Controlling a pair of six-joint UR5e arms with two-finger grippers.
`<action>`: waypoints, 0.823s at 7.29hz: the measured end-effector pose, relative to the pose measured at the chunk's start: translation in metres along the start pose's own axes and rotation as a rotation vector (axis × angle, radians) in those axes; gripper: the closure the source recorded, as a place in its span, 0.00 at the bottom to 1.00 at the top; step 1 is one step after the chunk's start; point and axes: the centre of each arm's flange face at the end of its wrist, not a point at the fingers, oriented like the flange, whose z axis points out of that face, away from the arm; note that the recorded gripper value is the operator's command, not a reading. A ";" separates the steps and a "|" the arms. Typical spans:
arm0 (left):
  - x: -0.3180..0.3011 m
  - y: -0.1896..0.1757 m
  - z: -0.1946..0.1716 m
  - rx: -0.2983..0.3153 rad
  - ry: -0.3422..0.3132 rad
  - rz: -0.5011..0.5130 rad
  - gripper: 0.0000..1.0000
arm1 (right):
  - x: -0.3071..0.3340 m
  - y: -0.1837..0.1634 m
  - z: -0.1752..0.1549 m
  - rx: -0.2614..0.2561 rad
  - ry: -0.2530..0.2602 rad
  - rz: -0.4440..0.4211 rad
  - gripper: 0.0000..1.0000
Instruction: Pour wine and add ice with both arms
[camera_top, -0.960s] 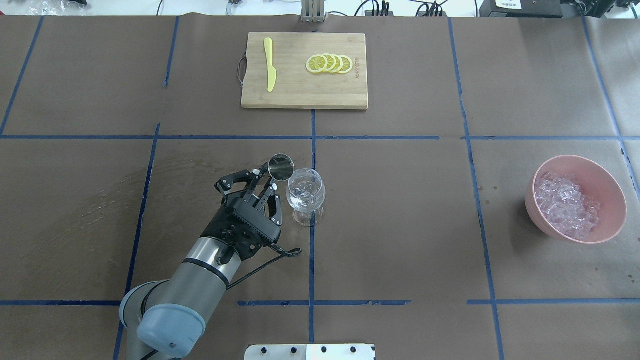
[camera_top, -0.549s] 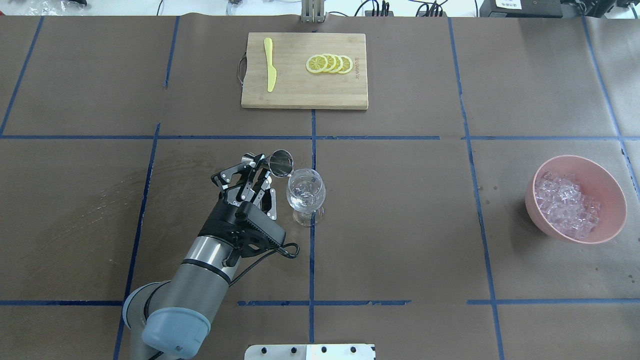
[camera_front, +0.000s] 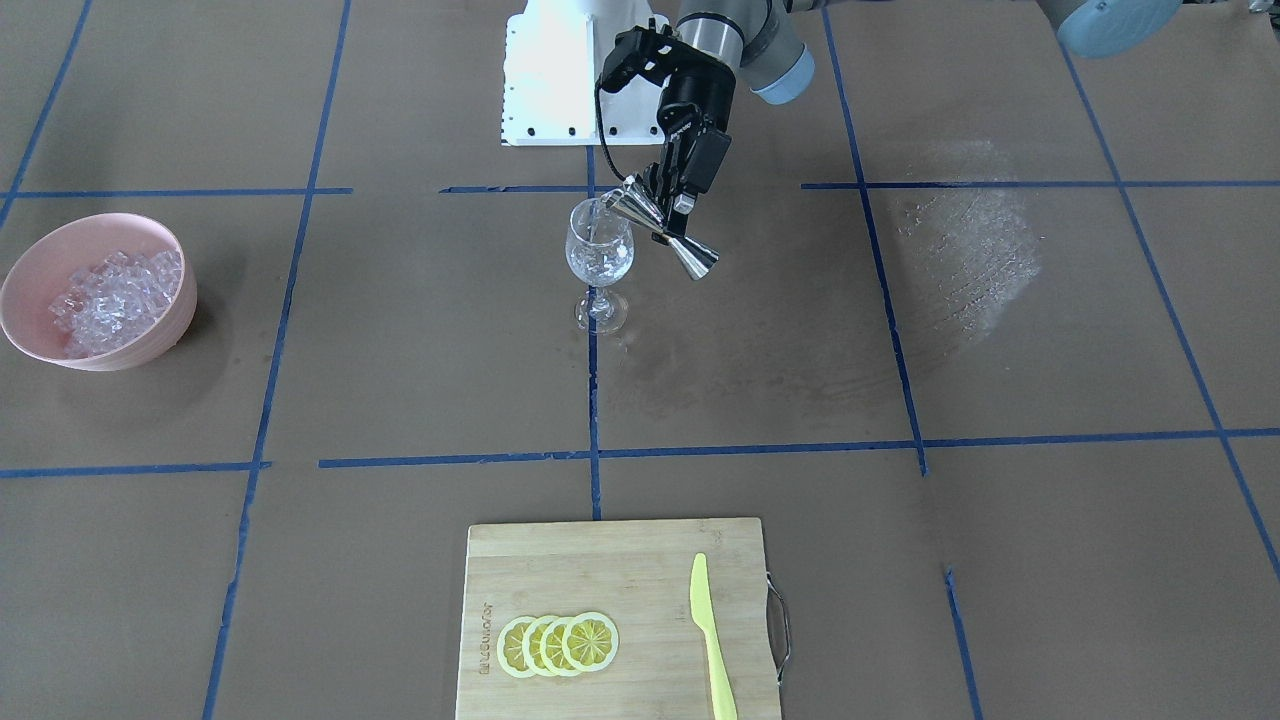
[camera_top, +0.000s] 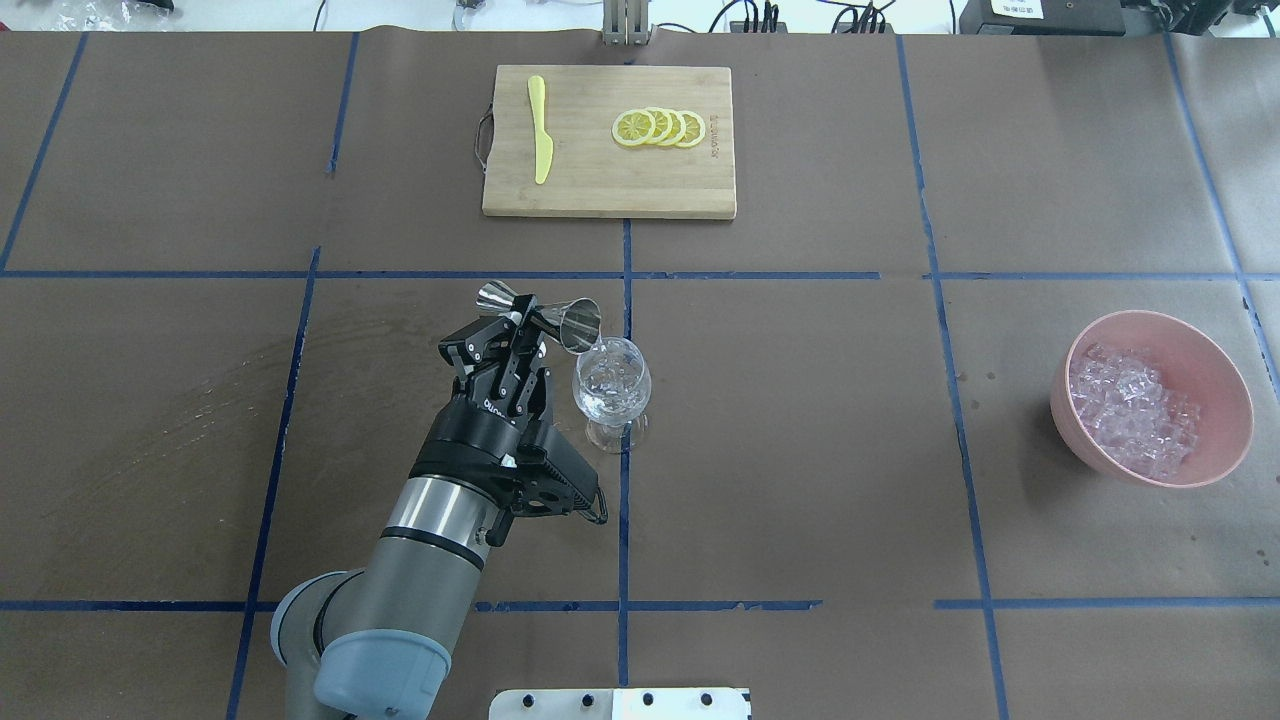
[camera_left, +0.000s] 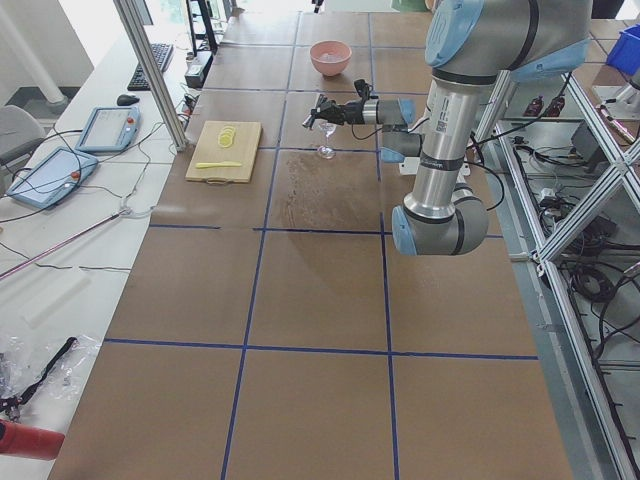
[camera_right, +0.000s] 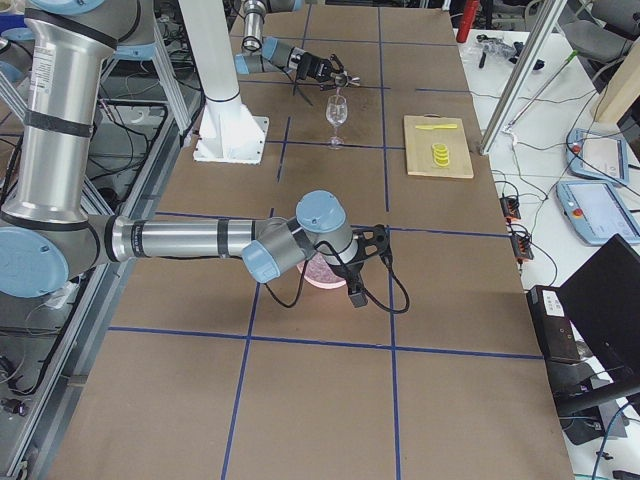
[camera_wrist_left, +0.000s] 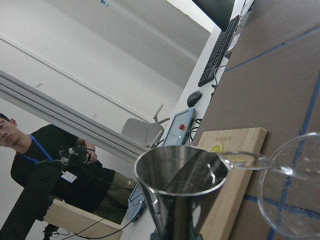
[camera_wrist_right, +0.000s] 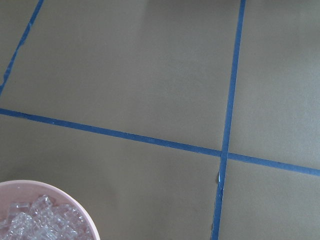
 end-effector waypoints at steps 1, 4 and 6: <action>0.000 -0.001 -0.003 -0.004 -0.011 0.052 1.00 | 0.000 0.000 0.000 0.000 0.001 0.014 0.00; -0.007 -0.018 -0.009 -0.016 -0.054 0.235 1.00 | 0.006 0.003 0.004 -0.010 0.005 0.032 0.00; -0.010 -0.026 -0.010 -0.029 -0.075 0.325 1.00 | 0.010 0.005 0.008 -0.017 0.009 0.041 0.00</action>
